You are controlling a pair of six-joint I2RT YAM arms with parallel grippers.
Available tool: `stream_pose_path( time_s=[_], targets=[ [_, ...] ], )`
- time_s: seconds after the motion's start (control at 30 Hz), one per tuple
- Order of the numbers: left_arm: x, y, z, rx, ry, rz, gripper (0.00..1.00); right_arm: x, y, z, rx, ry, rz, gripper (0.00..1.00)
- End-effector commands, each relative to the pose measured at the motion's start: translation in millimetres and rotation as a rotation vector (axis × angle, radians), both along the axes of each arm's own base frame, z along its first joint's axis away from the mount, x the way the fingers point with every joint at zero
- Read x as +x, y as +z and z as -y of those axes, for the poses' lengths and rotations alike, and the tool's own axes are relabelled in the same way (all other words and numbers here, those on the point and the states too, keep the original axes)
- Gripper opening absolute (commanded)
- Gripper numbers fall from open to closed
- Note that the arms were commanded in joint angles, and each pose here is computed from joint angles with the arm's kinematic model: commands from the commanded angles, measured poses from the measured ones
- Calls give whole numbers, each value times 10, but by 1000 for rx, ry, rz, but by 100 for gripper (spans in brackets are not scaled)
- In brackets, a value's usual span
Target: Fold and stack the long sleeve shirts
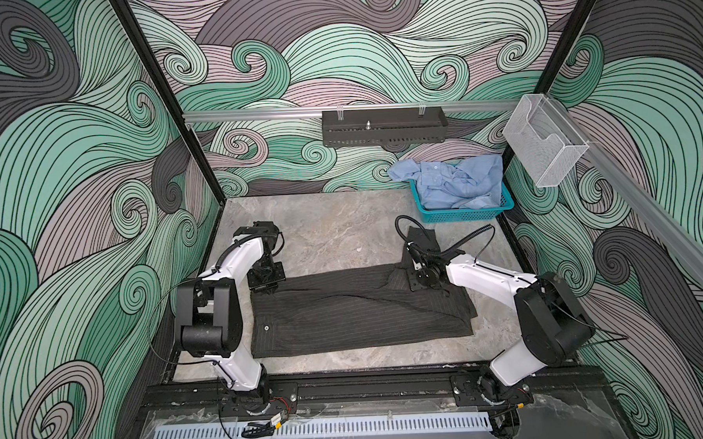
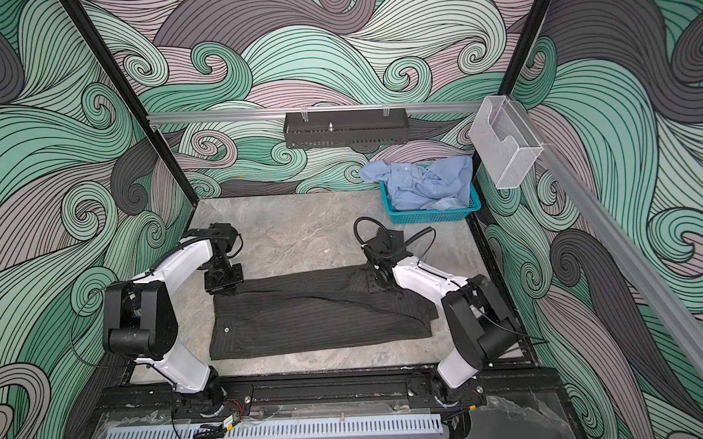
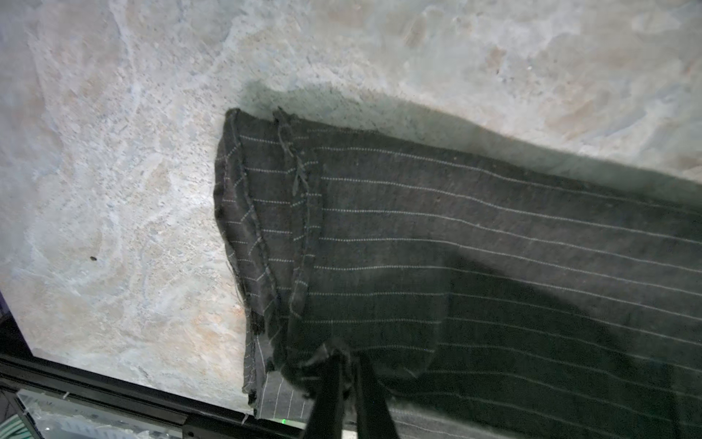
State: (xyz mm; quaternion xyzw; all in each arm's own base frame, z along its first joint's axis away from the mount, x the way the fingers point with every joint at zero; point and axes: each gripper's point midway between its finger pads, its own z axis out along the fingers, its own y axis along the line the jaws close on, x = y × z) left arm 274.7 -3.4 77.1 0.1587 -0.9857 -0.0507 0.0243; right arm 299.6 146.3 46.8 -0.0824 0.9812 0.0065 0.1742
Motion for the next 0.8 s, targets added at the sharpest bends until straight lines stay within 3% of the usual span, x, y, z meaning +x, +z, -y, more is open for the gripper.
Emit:
stream_pose_path(
  time_s=[0.0, 0.1, 0.2, 0.37, 0.53, 0.77],
  targets=[
    [-86, 147, -28, 22, -11, 14, 26, -48, 138, -1, 23, -6, 24, 22],
    [-96, 310, -13, 12, -18, 49, 38, -85, 247, 25, 22, -4, 38, 41],
    [-69, 508, 35, -14, -18, 104, 41, -85, 407, 42, 29, -3, 68, 48],
    [100, 464, 386, -192, 17, 162, 37, 7, 516, -16, 53, -8, 91, 44],
    [134, -23, 685, -319, 103, 46, 31, 166, 404, 28, 71, -85, 36, 41],
    [159, 41, 652, -304, 90, 85, 36, 619, 500, 570, 67, -282, 126, 58]
  ],
)
